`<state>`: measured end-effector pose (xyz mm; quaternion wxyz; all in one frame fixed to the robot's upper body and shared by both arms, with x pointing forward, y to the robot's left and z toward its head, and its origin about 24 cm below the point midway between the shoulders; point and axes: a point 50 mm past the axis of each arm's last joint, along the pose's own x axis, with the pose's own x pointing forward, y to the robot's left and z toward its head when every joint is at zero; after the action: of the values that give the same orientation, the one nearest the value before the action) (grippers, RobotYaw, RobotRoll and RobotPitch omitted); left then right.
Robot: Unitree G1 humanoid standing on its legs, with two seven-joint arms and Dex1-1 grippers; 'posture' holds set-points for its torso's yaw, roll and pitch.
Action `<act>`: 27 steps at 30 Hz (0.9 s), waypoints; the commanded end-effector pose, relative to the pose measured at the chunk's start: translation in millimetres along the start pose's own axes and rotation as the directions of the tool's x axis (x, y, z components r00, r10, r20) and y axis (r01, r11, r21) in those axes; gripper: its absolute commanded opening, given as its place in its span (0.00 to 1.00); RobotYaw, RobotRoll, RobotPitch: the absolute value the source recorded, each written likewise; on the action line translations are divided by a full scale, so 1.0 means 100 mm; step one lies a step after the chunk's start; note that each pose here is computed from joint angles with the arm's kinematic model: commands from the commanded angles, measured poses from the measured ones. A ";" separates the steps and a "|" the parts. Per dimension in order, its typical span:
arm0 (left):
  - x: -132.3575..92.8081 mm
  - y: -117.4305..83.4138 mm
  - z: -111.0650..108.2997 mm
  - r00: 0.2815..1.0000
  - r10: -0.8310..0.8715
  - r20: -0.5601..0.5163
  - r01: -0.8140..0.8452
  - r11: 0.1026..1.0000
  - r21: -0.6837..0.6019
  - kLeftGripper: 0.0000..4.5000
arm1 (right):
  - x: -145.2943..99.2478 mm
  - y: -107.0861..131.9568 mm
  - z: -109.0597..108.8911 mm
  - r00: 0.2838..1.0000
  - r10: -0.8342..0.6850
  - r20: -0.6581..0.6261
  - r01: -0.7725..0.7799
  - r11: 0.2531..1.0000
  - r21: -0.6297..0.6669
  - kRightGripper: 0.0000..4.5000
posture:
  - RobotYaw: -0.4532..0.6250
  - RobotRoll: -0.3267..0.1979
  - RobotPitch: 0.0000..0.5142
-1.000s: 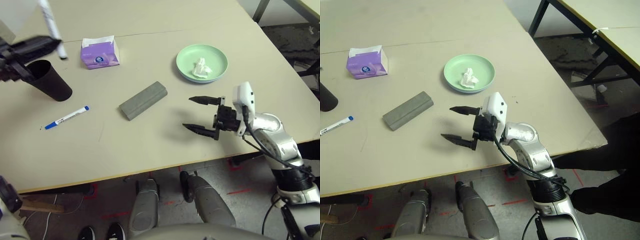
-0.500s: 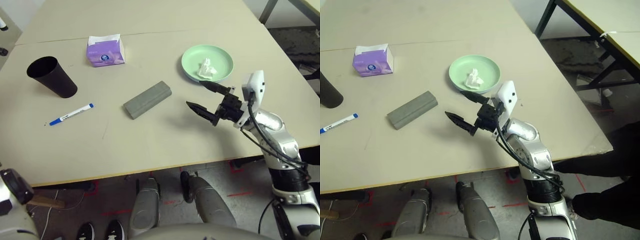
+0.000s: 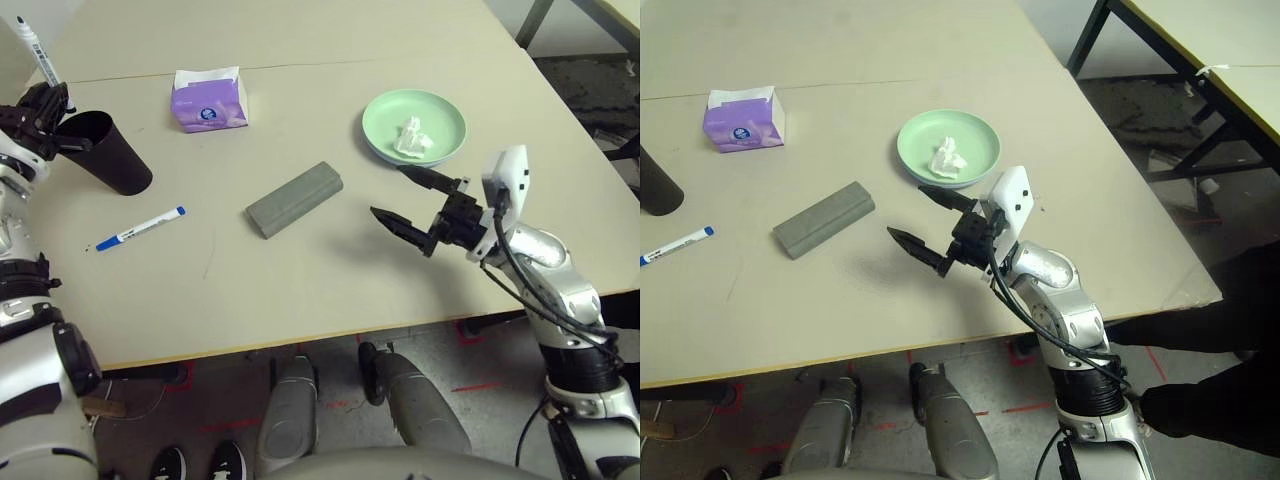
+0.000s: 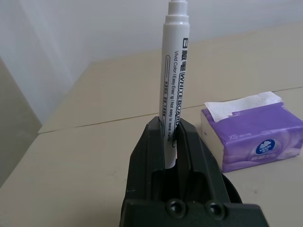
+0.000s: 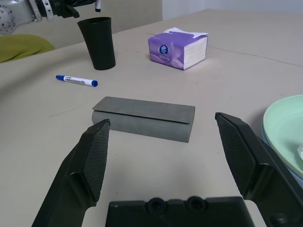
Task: Organize and tidy the items on the table.
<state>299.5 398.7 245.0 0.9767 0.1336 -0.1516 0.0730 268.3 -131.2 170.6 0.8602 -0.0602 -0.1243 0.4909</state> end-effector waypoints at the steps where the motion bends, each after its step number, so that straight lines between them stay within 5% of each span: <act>1: -0.03 -0.02 -0.07 1.000 0.007 -0.021 -0.007 1.000 0.006 0.06 | -0.02 0.01 0.01 1.000 0.002 -0.002 -0.002 1.000 0.003 1.00 | 0.36 0.62 0.49; 15: -0.17 -0.04 -0.17 0.998 0.034 -0.045 -0.037 0.998 -0.058 0.06 | -0.01 -0.06 0.04 1.000 0.012 -0.009 -0.012 1.000 -0.027 1.00 | 0.36 0.62 0.49; 27: -0.20 0.04 -0.15 0.997 0.061 -0.041 -0.064 0.996 -0.069 0.99 | 0.00 -0.08 0.02 0.999 0.036 -0.017 -0.037 0.999 -0.038 1.00 | 0.37 0.62 0.49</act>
<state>289.1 398.7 224.6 0.9816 0.0940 -0.1404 0.0895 274.6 -134.7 174.2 0.8537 -0.0761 -0.1242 0.4999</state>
